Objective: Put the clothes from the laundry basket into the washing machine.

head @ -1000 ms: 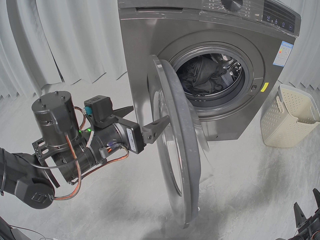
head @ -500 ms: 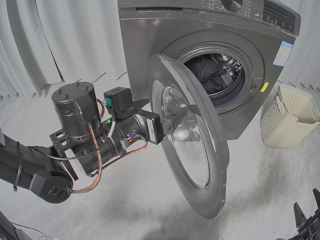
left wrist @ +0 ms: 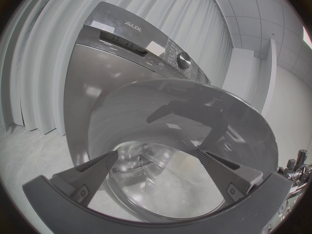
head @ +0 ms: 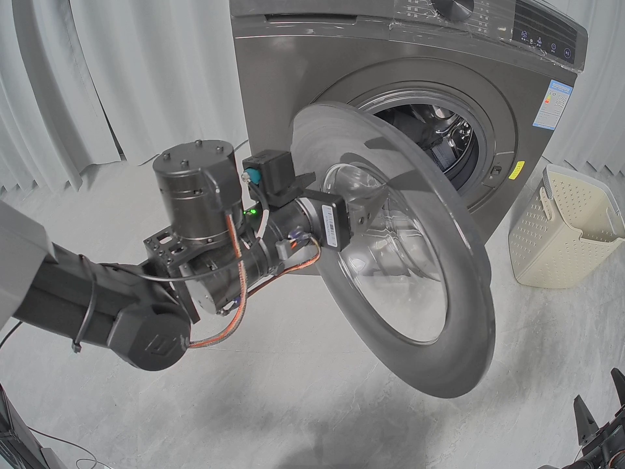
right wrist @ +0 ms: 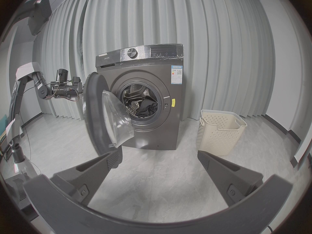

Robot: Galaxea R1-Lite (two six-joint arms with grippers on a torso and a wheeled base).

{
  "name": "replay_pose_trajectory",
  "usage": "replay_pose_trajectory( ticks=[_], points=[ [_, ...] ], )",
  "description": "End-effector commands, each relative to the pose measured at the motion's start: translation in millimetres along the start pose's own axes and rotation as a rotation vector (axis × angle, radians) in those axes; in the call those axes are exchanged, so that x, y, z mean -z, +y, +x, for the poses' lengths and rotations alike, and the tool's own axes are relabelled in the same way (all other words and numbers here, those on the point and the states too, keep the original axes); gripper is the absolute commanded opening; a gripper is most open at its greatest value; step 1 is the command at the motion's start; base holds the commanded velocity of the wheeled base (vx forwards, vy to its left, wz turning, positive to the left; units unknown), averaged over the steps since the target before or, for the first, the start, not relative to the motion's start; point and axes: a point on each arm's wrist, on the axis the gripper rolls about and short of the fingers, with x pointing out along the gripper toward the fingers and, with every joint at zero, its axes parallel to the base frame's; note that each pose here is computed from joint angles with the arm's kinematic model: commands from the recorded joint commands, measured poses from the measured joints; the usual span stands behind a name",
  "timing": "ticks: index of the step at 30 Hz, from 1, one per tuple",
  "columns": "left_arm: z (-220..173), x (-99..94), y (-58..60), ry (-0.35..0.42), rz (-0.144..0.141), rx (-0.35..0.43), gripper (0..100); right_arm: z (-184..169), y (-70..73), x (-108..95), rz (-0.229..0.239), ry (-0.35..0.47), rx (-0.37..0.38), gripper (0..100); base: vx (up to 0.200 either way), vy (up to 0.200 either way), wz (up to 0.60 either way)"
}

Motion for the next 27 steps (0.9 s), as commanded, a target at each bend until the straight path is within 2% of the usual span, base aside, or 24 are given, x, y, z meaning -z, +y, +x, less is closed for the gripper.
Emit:
replay_pose_trajectory(
  ticks=[1,9,10,19,22,23,27],
  points=[
    [23.5,6.9,3.8,-0.013,-0.002,-0.01,100,0.3,0.1,5.2,-0.001,0.004,0.0,100,0.0,0.0,0.0],
    [44.5,1.2,11.2,-0.068,-0.003,-0.044,100,0.3,0.1,5.2,-0.001,0.004,0.0,100,0.0,0.0,0.0],
    [49.6,-0.6,14.8,-0.082,-0.004,-0.053,100,0.3,0.1,5.2,-0.001,0.004,0.0,100,0.0,0.0,0.0],
    [66.6,-6.5,25.5,-0.138,-0.04,-0.1,100,0.3,0.1,5.2,-0.001,0.004,0.0,100,0.0,0.0,0.0],
    [69.7,-7.0,28.2,-0.145,-0.041,-0.107,100,0.3,0.1,5.2,-0.001,0.004,0.0,100,0.0,0.0,0.0],
    [74.3,-7.9,32.8,-0.161,-0.042,-0.135,100,0.3,0.1,5.2,-0.001,0.004,0.0,100,0.0,0.0,0.0],
    [82.5,-11.4,37.0,-0.198,-0.071,-0.172,100,0.3,0.1,5.2,-0.001,0.004,0.0,100,0.0,0.0,0.0]
  ],
)
